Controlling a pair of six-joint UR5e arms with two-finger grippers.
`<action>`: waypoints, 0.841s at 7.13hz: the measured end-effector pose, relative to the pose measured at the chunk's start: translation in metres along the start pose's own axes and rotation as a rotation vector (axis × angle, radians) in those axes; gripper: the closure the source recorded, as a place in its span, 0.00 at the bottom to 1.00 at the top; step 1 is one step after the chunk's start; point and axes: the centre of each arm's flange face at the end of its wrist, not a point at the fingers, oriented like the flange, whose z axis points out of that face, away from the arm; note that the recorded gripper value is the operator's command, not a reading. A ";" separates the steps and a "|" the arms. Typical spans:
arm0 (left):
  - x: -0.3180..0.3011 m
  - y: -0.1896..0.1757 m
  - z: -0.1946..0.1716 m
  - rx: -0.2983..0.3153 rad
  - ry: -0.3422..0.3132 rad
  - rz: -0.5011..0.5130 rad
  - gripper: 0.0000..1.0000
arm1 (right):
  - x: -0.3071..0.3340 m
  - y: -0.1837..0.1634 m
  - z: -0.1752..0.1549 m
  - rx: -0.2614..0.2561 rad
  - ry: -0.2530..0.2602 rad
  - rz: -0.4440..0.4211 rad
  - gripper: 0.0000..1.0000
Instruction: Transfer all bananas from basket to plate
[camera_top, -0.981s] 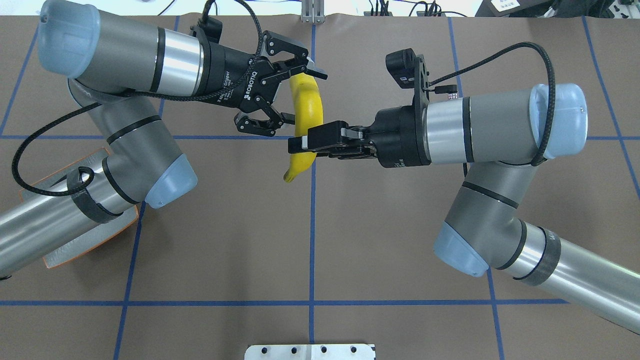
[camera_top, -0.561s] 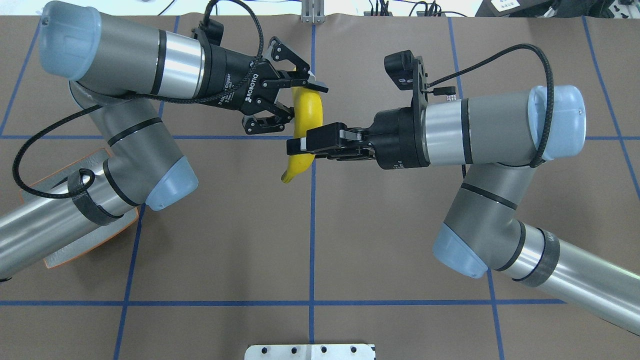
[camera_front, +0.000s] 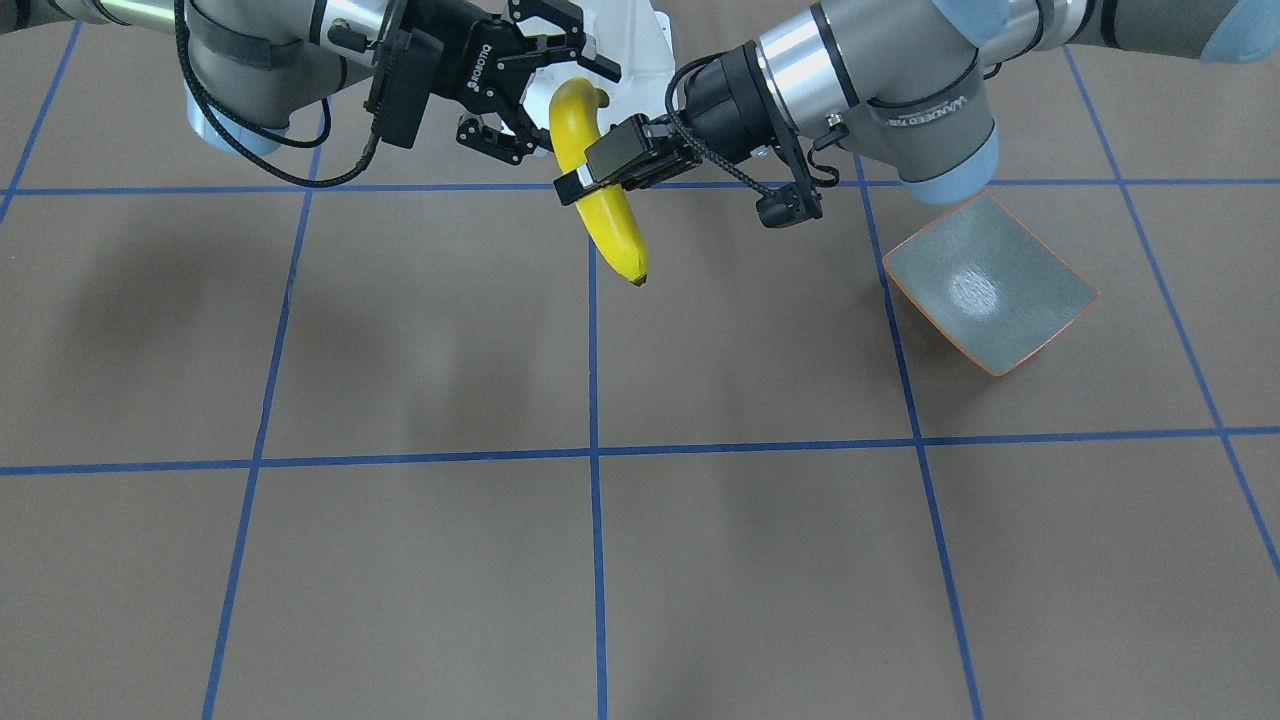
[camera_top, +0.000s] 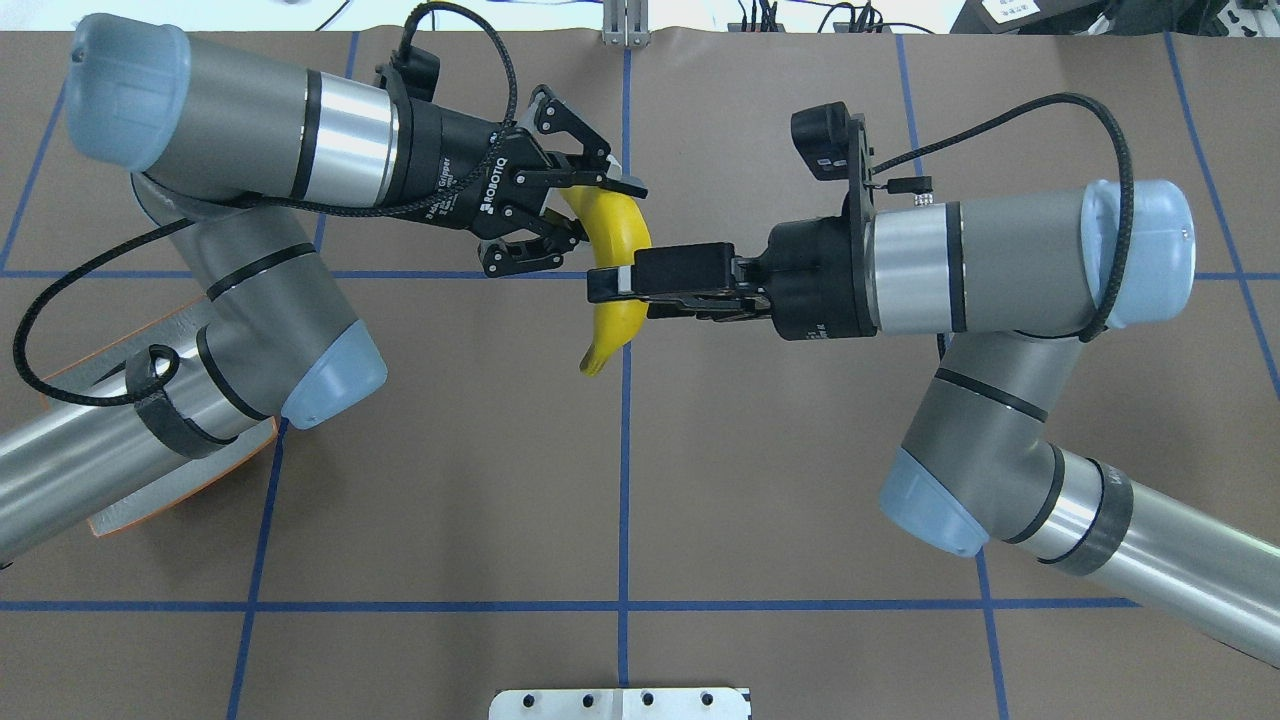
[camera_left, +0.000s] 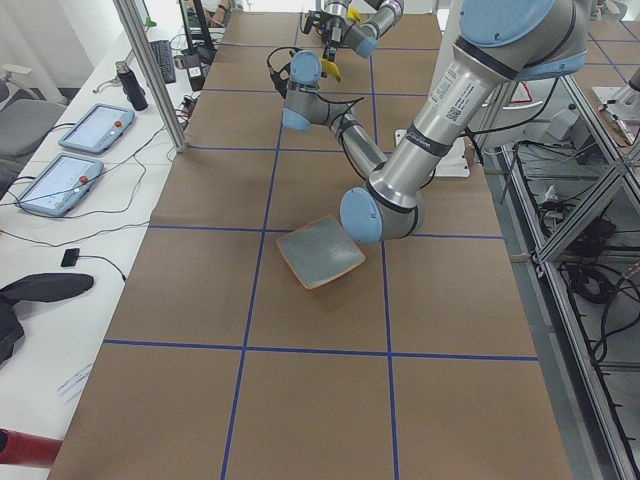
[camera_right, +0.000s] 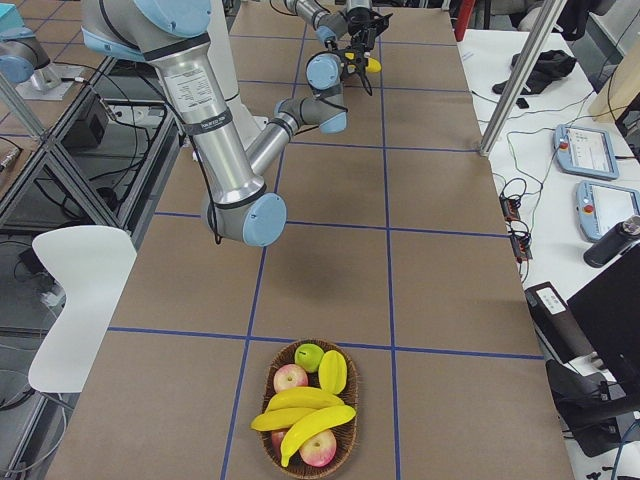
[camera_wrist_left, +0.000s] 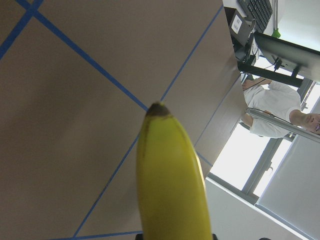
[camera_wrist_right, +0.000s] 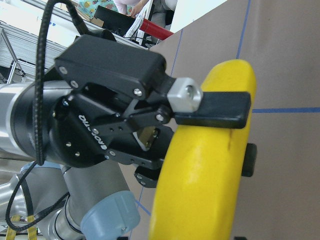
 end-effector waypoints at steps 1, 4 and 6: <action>-0.017 -0.006 -0.012 0.013 -0.014 -0.006 1.00 | 0.015 0.004 -0.016 0.008 -0.006 -0.004 0.00; -0.087 -0.048 -0.075 0.116 -0.088 -0.014 1.00 | 0.077 0.000 -0.066 0.065 0.100 0.022 0.00; -0.157 -0.089 -0.124 0.205 -0.192 0.092 1.00 | 0.118 -0.008 -0.096 0.123 0.195 0.042 0.00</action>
